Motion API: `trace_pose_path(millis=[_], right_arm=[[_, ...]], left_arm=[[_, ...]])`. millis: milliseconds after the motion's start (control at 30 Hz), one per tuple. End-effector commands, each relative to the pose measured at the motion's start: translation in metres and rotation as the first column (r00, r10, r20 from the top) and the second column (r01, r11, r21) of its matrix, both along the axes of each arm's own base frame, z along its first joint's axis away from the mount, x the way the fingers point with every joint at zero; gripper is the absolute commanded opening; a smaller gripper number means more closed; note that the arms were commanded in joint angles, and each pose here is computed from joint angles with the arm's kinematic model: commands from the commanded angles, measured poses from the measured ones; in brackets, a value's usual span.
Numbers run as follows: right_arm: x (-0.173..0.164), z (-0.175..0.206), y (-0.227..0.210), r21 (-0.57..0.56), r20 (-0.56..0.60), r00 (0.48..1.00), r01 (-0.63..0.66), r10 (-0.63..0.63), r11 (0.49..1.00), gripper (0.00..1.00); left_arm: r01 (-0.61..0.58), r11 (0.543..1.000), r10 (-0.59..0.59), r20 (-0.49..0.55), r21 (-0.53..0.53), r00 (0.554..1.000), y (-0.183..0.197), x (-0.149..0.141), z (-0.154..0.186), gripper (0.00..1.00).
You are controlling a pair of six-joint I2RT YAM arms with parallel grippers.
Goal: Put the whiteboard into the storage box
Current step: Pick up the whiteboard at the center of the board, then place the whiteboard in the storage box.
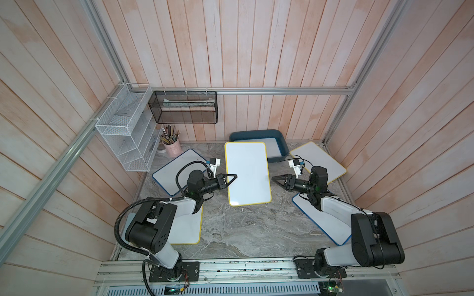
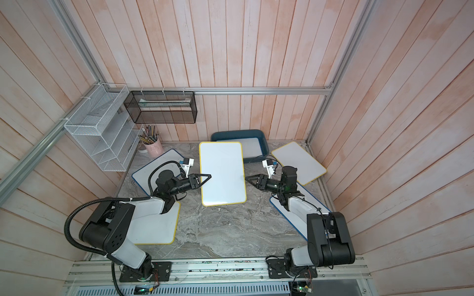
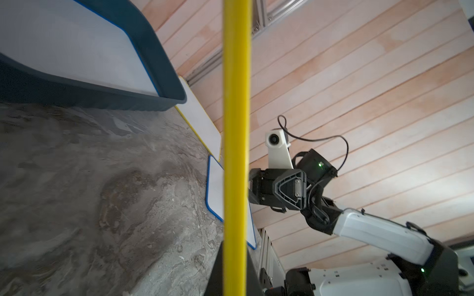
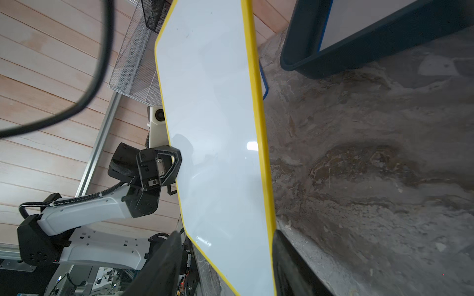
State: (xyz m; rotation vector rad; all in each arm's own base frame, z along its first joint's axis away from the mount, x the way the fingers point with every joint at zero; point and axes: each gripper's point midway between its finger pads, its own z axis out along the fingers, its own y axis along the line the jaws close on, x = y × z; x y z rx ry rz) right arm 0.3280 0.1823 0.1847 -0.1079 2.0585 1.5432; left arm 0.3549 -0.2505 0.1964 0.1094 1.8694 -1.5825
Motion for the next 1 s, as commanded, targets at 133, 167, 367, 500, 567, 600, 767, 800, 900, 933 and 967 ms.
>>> trace_pose_path(millis=[133,167,367,500,567,600,767,800,900,933,967], right_arm=[[0.015,-0.010,-0.039,-0.063,-0.014,0.987,0.158,-0.159,0.985,0.58],[0.015,-0.012,-0.043,-0.065,-0.019,0.986,0.166,-0.168,0.984,0.58],[0.009,-0.018,-0.055,-0.118,0.004,0.981,0.193,-0.194,0.974,0.58],[0.009,-0.017,-0.060,-0.151,0.038,0.978,0.209,-0.206,0.966,0.57],[0.009,-0.014,-0.062,-0.159,0.056,0.978,0.208,-0.201,0.965,0.58],[0.008,-0.012,-0.062,-0.161,0.064,0.978,0.205,-0.197,0.965,0.58],[0.005,-0.005,-0.067,-0.174,0.100,0.975,0.214,-0.199,0.961,0.58],[0.003,-0.003,-0.067,-0.160,0.102,0.975,0.213,-0.199,0.964,0.58],[-0.001,-0.004,-0.068,-0.151,0.093,0.973,0.225,-0.213,0.963,0.58],[-0.003,-0.006,-0.069,-0.154,0.090,0.971,0.232,-0.220,0.960,0.58],[-0.005,-0.008,-0.069,-0.155,0.084,0.971,0.234,-0.223,0.960,0.58]], left_arm=[[-0.233,0.955,0.240,0.019,-0.186,0.971,0.022,0.041,0.048,0.00],[-0.264,0.943,0.272,0.015,-0.202,0.962,0.024,0.046,0.053,0.00],[-0.371,0.892,0.369,-0.056,-0.258,0.928,0.015,0.080,0.068,0.00],[-0.466,0.833,0.439,-0.154,-0.300,0.885,0.007,0.098,0.064,0.00],[-0.524,0.789,0.483,-0.204,-0.322,0.852,0.001,0.105,0.059,0.00],[-0.551,0.769,0.501,-0.232,-0.323,0.834,-0.003,0.109,0.057,0.00],[-0.622,0.719,0.543,-0.306,-0.310,0.782,-0.042,0.134,0.054,0.00],[-0.632,0.710,0.551,-0.314,-0.311,0.773,-0.049,0.138,0.054,0.00],[-0.680,0.667,0.588,-0.344,-0.305,0.732,-0.067,0.152,0.053,0.00],[-0.697,0.649,0.603,-0.352,-0.306,0.716,-0.072,0.155,0.053,0.00],[-0.713,0.632,0.614,-0.366,-0.303,0.700,-0.078,0.158,0.052,0.00]])
